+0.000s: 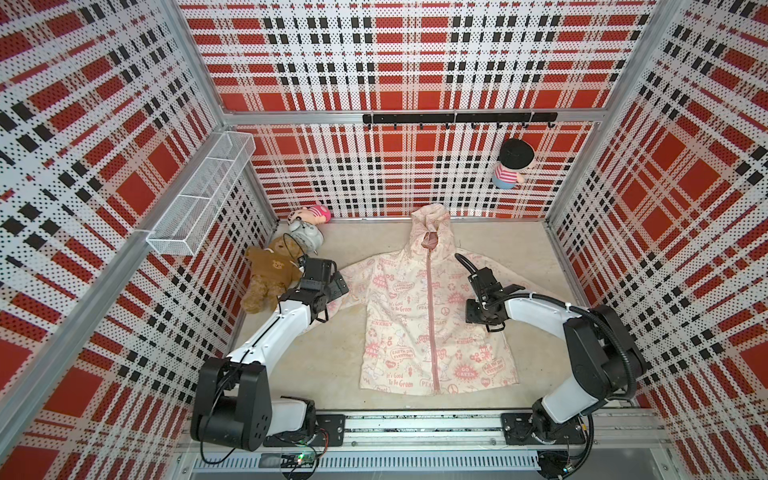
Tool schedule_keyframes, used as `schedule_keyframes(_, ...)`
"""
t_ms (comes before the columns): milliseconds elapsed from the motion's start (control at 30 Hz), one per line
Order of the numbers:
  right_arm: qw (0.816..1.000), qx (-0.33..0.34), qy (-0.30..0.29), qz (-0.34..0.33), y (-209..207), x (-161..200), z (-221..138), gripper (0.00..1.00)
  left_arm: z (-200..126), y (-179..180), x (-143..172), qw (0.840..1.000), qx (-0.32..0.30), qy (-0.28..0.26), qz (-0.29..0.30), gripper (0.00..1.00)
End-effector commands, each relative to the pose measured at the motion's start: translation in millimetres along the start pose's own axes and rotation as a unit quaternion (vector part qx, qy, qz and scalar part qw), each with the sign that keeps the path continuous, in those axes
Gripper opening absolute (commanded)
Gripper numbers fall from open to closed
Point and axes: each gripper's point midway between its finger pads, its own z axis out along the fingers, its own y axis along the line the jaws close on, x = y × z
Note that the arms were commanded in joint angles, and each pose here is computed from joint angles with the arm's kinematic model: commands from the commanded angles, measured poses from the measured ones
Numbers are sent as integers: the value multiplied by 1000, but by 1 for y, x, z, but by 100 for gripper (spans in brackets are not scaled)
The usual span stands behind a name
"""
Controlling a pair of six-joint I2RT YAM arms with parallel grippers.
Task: Unzip the jacket
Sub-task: Flatten out the jacket at the center of the board.
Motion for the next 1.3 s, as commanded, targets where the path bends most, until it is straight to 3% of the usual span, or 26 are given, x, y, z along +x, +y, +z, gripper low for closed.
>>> schedule_keyframes(0,998,67,10,10,-29,8,10,31,0,6,-19,999,-11,-26,-21,98)
schedule_keyframes(33,997,73,15,17,-36,10,12,23,2,9,-20,999,-15,-24,-23,98)
schedule_keyframes(233,995,62,0,79,-75,3,7,9,10,17,-17,999,-38,-16,-20,100)
schedule_keyframes(333,993,68,-18,96,-90,-9,-5,9,9,29,-8,998,-57,-11,-33,99)
schedule_keyframes(367,994,68,-20,82,-91,-12,-9,13,9,33,-5,997,-62,-10,-40,100)
schedule_keyframes(567,998,-17,-65,16,-42,-41,-47,73,8,43,32,995,-49,28,-81,100)
schedule_keyframes(600,997,-27,-75,-7,-28,-46,-56,77,7,44,39,995,-43,37,-85,99)
schedule_keyframes(800,984,-113,-102,-90,43,-56,-82,80,-14,50,71,988,-27,52,-141,100)
schedule_keyframes(1000,982,-136,-93,-93,62,-54,-71,78,-30,59,79,976,-24,13,-216,99)
schedule_keyframes(1267,979,-148,-87,-111,79,-40,-70,77,-32,89,89,962,-65,19,-264,100)
